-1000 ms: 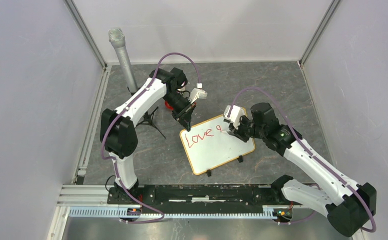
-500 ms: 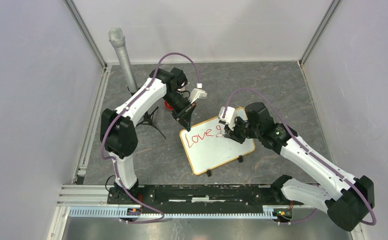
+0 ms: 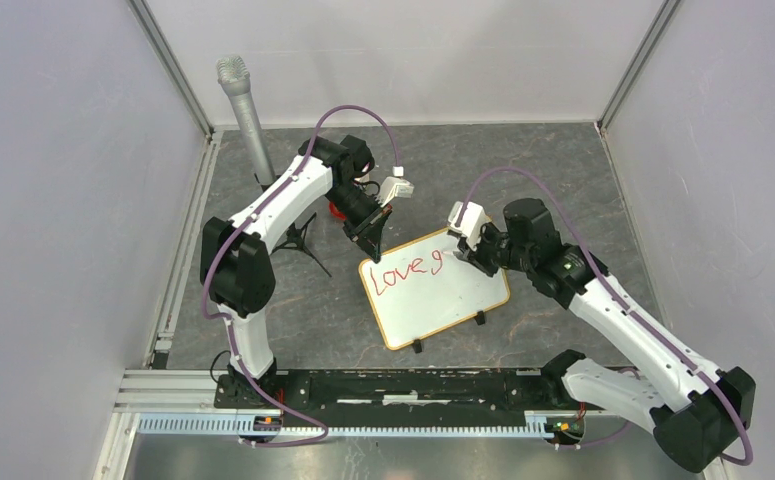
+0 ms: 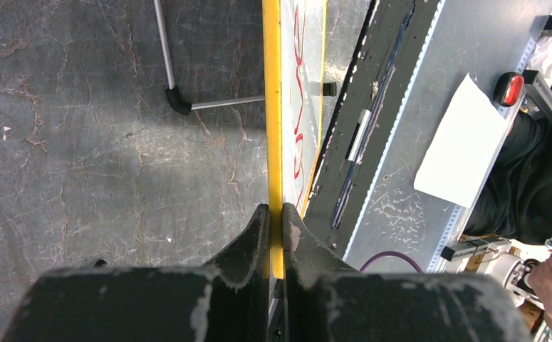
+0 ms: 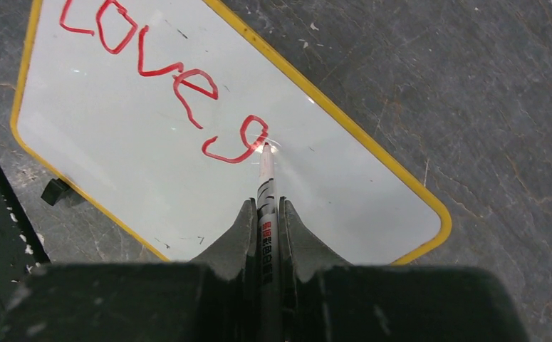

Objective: Write a sentence on the whiteboard

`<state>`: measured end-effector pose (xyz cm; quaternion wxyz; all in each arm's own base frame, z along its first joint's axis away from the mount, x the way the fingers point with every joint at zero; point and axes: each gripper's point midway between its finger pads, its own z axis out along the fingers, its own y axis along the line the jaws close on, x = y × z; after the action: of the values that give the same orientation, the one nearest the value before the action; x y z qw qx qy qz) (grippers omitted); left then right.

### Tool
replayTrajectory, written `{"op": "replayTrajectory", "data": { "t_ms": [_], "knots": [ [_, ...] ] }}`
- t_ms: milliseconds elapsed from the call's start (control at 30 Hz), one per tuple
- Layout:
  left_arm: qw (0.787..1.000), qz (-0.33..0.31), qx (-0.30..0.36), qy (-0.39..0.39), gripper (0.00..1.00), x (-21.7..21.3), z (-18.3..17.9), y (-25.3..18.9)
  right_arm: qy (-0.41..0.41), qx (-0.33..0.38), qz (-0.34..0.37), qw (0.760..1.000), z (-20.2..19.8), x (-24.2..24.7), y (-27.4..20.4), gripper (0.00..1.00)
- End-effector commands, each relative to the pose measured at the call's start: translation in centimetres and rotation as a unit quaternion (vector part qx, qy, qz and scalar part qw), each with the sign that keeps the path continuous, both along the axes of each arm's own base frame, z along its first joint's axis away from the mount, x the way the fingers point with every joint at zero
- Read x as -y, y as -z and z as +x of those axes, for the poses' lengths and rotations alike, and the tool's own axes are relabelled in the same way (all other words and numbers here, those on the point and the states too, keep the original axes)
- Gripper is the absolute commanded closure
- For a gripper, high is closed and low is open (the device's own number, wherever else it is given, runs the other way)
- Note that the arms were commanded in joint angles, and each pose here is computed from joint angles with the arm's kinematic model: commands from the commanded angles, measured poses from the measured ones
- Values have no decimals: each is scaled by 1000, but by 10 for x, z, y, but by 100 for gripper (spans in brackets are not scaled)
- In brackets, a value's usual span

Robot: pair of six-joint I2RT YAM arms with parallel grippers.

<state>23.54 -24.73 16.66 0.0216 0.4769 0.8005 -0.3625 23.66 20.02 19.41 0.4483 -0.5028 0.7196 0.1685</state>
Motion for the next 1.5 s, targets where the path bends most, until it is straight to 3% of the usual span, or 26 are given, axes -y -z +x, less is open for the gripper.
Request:
{"op": "replayTrajectory", "data": {
  "t_ms": [0, 667, 1200, 1467],
  "knots": [
    [999, -23, 1, 23, 97, 5, -5, -7, 15, 32, -3, 999, 12, 5, -17, 100],
    [1000, -19, -1, 24, 97, 4, -6, -5, 19, 30, -15, 999, 19, 5, -7, 100],
    [1000, -20, -1, 24, 98, 5, -5, -6, 10, 1, -29, 1000, -2, 16, 22, 100],
    [1000, -21, 0, 23, 98, 5, -5, -7, 6, 12, -15, 1000, 3, 9, 7, 100]
  ]
}}
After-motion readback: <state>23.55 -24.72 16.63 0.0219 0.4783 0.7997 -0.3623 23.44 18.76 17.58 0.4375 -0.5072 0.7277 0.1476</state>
